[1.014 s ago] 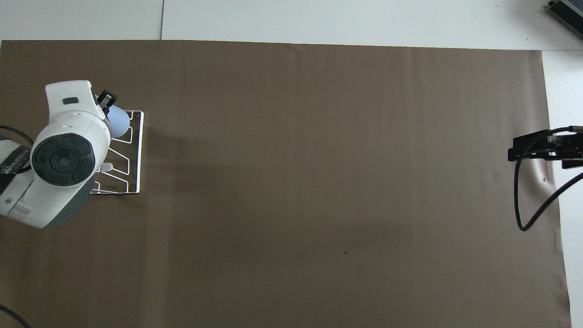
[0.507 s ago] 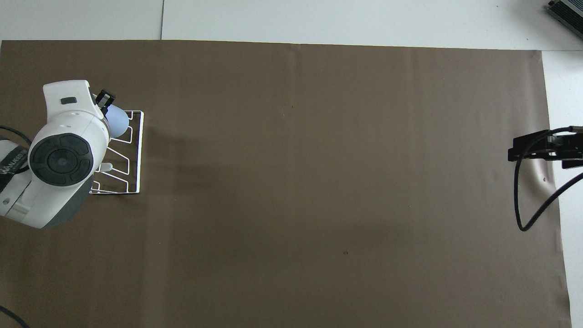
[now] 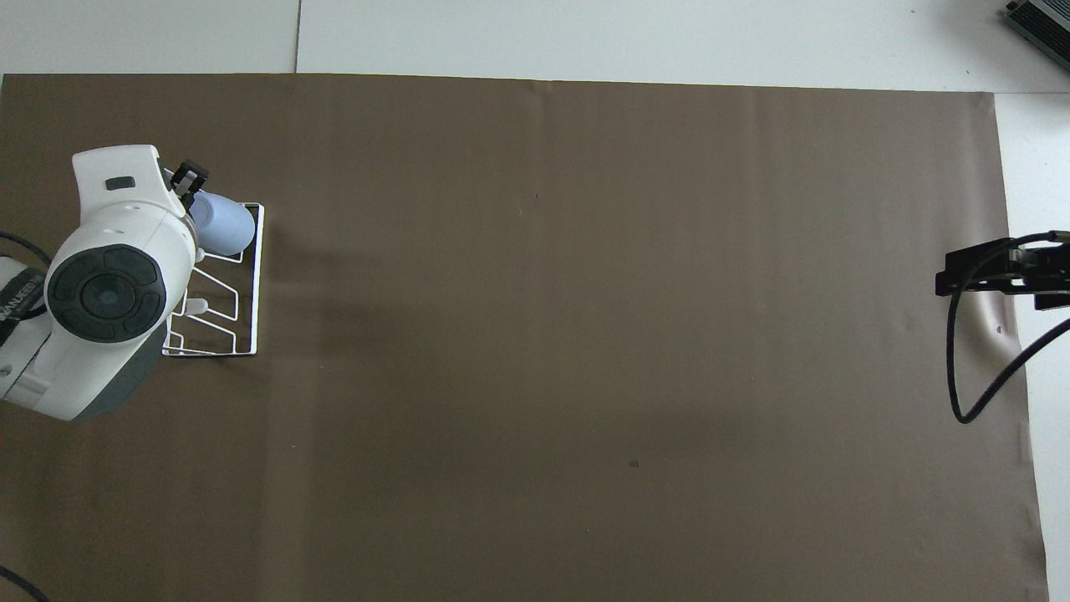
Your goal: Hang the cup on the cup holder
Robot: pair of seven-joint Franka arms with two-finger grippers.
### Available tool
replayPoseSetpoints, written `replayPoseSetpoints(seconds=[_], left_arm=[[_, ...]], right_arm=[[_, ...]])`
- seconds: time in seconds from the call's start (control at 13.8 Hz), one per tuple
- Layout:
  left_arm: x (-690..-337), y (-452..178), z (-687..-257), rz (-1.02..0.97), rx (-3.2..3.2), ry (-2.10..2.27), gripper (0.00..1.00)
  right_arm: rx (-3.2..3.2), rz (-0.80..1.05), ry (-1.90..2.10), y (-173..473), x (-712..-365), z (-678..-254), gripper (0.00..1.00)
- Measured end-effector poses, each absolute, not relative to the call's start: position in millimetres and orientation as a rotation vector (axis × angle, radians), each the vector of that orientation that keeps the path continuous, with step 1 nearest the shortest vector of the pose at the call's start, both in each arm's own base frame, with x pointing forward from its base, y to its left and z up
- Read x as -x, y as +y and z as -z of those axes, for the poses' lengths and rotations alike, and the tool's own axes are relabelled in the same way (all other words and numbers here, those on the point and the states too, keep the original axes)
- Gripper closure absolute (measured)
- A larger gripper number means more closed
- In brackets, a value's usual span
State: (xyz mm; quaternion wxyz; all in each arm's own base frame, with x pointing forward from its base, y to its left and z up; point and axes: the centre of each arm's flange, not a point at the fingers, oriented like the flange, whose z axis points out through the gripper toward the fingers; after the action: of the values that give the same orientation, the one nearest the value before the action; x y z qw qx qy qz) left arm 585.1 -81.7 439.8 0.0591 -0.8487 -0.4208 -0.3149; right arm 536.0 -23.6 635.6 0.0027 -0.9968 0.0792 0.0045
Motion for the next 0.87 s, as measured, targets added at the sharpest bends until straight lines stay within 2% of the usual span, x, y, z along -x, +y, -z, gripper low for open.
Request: replayPoseSetpoints(seconds=[0.36,0.51,0.87], left_arm=[[-587,-82,-450,0.972,2.56,-1.279,0.11],[-585,-83,-459,0.987,2.553,-1.273,0.0],[-579,-94,-477,0.995,2.588,-1.222,0.0]], right_arm=[[3.127,-0.014,0.251,-25,-536,-636,0.0],[3.128,-0.014,0.24,-21,-536,-636,0.0],[3.127,-0.014,0.258,-27,-536,-636,0.0]])
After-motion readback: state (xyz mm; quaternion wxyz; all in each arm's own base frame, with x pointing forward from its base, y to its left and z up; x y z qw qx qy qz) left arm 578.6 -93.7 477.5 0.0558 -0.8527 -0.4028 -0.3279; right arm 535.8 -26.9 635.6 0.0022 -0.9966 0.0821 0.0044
